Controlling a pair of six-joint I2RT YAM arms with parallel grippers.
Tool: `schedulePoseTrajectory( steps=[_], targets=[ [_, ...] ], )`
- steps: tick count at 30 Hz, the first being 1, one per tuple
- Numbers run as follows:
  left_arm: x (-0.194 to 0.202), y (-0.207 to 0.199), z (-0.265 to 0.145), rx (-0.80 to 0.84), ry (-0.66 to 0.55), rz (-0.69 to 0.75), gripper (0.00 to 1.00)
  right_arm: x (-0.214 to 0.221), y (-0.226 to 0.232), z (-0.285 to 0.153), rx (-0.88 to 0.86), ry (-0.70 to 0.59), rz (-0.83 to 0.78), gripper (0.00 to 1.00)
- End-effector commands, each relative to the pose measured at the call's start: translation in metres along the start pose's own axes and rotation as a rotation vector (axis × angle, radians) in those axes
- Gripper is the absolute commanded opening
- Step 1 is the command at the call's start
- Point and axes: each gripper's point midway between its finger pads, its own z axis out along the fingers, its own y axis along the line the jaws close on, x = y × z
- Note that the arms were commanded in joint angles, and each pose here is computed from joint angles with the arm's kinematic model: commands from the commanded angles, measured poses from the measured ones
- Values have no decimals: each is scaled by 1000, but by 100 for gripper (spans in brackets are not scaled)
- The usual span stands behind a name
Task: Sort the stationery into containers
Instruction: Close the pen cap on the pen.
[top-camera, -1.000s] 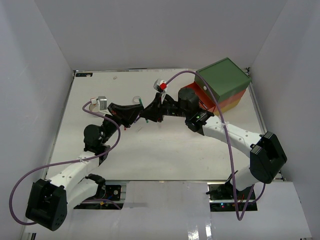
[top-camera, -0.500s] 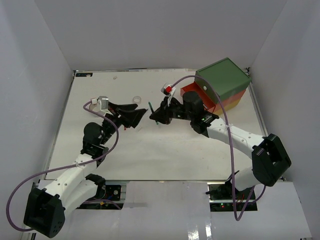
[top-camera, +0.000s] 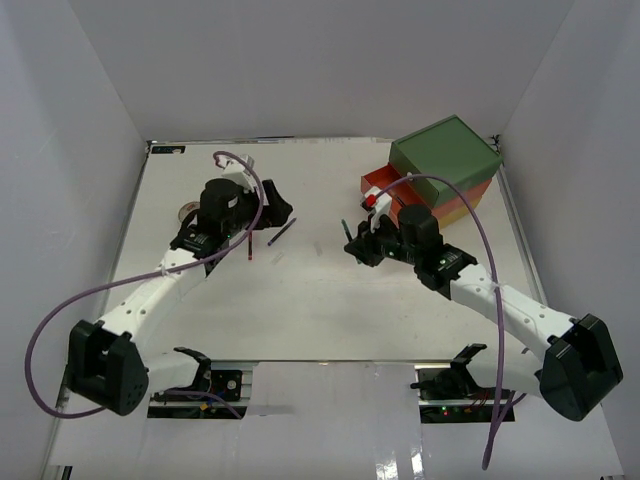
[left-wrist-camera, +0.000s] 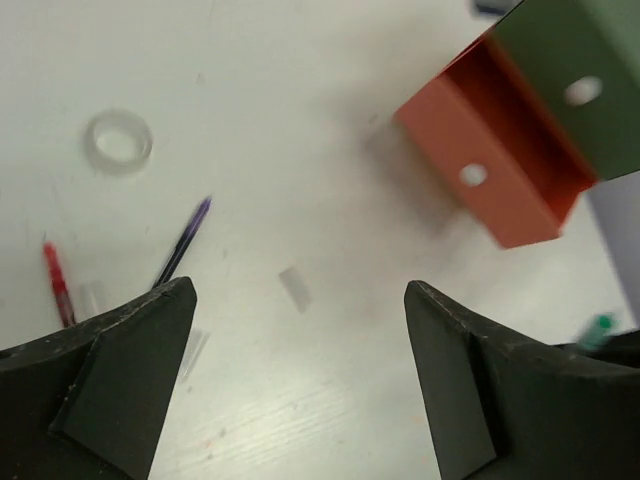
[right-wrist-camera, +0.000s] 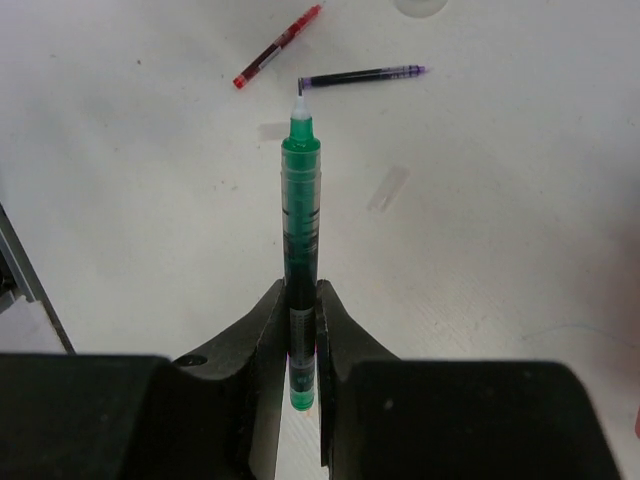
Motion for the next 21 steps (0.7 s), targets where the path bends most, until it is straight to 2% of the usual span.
schedulePoseTrajectory(
  steps=[1,7,17,21],
  targets=[
    [77,43,0,-163,325,33,94,9,-3,-12,29,5,-21,8],
    [122,66,16,-219,511,60,87,21,-1,-25,40,-1,-28,8],
    [150,86,47,-256,639,151,77,32,-5,-27,56,13,-33,8],
    [165,91,56,-276,691,191,68,35,-6,-29,67,15,-33,8]
  ],
)
